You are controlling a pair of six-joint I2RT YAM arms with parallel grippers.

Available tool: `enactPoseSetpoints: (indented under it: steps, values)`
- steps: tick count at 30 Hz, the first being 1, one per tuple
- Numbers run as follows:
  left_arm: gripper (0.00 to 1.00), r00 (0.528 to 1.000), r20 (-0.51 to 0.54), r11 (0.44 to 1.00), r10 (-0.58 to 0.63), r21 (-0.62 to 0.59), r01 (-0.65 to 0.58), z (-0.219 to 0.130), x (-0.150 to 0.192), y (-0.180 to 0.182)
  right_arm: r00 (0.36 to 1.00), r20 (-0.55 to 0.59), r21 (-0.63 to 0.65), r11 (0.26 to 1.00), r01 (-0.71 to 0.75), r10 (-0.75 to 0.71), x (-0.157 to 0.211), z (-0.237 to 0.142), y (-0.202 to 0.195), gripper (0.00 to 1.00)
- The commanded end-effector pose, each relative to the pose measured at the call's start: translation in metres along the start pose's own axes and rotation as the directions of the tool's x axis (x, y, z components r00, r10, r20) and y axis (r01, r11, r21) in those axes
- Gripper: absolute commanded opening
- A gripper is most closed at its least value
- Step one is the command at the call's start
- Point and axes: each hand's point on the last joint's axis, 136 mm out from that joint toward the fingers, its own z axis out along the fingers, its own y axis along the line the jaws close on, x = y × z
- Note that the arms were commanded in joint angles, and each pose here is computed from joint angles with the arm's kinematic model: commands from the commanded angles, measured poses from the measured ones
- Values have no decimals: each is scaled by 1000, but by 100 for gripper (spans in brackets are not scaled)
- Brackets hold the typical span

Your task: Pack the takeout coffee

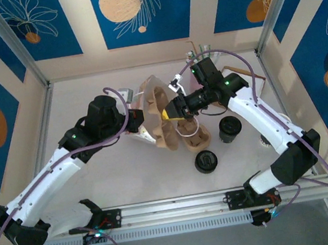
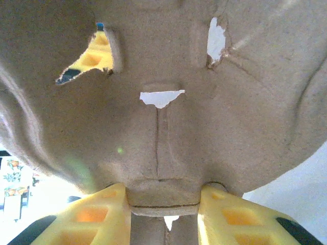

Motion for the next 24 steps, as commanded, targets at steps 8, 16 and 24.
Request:
enactPoseSetpoints:
  steps: [8,16,24]
  values:
    - [0,999,39,997,18,73,-21,-3,-11,-15,987,-9,-15,986,-163,163,2,-11,-20,34]
    - [0,1000,20,986,-3,169,0,-2,-5,-30,942,27,-38,942,-335,336,-21,-15,-37,35]
    - [0,999,0,980,-35,195,34,1,0,-34,907,73,-31,910,-414,415,-37,-15,-39,34]
